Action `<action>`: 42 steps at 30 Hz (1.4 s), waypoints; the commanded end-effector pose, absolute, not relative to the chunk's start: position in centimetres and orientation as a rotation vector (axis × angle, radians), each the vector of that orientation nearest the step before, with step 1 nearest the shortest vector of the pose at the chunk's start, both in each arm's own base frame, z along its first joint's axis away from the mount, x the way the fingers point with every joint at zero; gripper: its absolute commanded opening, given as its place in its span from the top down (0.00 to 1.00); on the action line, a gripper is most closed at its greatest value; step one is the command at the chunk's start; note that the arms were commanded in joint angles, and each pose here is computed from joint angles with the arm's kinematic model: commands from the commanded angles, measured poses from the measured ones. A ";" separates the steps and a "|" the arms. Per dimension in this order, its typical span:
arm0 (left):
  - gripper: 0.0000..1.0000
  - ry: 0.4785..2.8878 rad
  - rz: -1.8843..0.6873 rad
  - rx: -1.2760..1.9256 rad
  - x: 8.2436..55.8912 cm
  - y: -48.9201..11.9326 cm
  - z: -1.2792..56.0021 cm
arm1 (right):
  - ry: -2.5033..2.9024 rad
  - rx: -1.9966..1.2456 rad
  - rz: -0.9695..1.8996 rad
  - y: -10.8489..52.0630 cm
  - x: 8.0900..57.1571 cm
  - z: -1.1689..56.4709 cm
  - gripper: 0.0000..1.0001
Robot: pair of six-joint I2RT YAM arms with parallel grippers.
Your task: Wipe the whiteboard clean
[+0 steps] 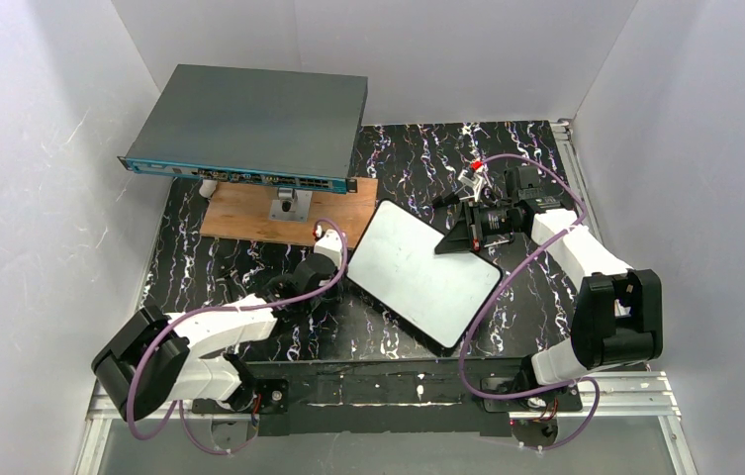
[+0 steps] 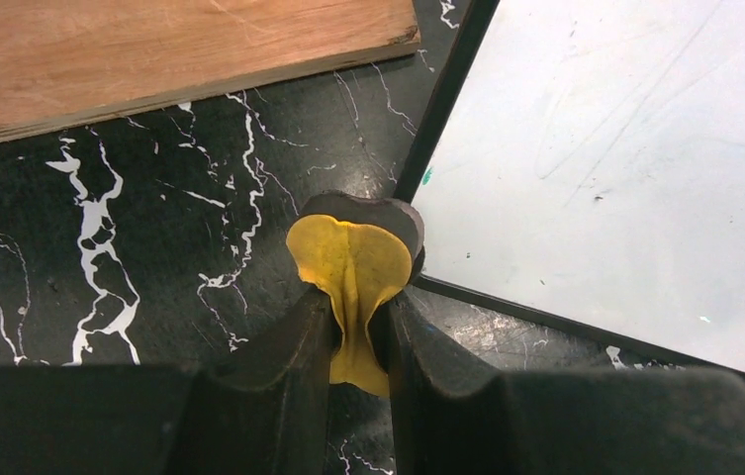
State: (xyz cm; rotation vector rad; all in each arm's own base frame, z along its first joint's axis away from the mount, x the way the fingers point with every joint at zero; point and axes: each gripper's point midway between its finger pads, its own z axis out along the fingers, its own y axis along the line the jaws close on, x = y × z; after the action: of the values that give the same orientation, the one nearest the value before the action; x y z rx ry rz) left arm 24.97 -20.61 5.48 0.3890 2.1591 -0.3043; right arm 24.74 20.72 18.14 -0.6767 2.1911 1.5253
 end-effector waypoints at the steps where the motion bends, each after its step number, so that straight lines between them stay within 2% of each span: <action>1: 1.00 2.114 -0.410 0.401 25.6 -23.5 8.1 | 1.946 -0.746 1.962 22.0 21.4 24.3 0.99; 12: 1.00 2.060 -0.294 0.349 30.3 -25.7 11.4 | 1.950 -0.790 2.021 23.1 20.2 24.1 0.99; 27: 1.00 2.013 -0.273 0.314 33.6 -28.2 15.9 | 2.041 -0.886 1.837 24.3 20.0 21.8 0.99; 31: 1.00 1.995 -0.307 0.338 32.9 -28.2 17.6 | 2.112 -0.831 1.717 23.6 21.6 20.6 0.99; 34: 1.00 2.012 -0.344 0.384 30.2 -26.4 18.2 | 2.115 -0.803 1.673 22.9 22.3 20.7 0.99; 36: 1.00 2.051 -0.385 0.395 28.1 -25.3 16.8 | 2.118 -0.806 1.660 22.7 22.3 20.5 0.99; 38: 1.00 2.129 -0.434 0.395 25.1 -23.7 12.9 | 2.091 -0.818 1.694 22.7 22.1 21.0 0.99; 42: 1.00 2.230 -0.393 0.336 23.5 -21.8 7.6 | 2.061 -0.805 1.749 22.7 21.8 21.7 0.99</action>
State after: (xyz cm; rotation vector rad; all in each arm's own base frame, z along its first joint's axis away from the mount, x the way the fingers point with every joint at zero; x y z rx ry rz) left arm 24.73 -22.91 11.13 0.3699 2.1398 -0.4143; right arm 22.64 22.05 17.21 -0.7566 2.2380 1.5810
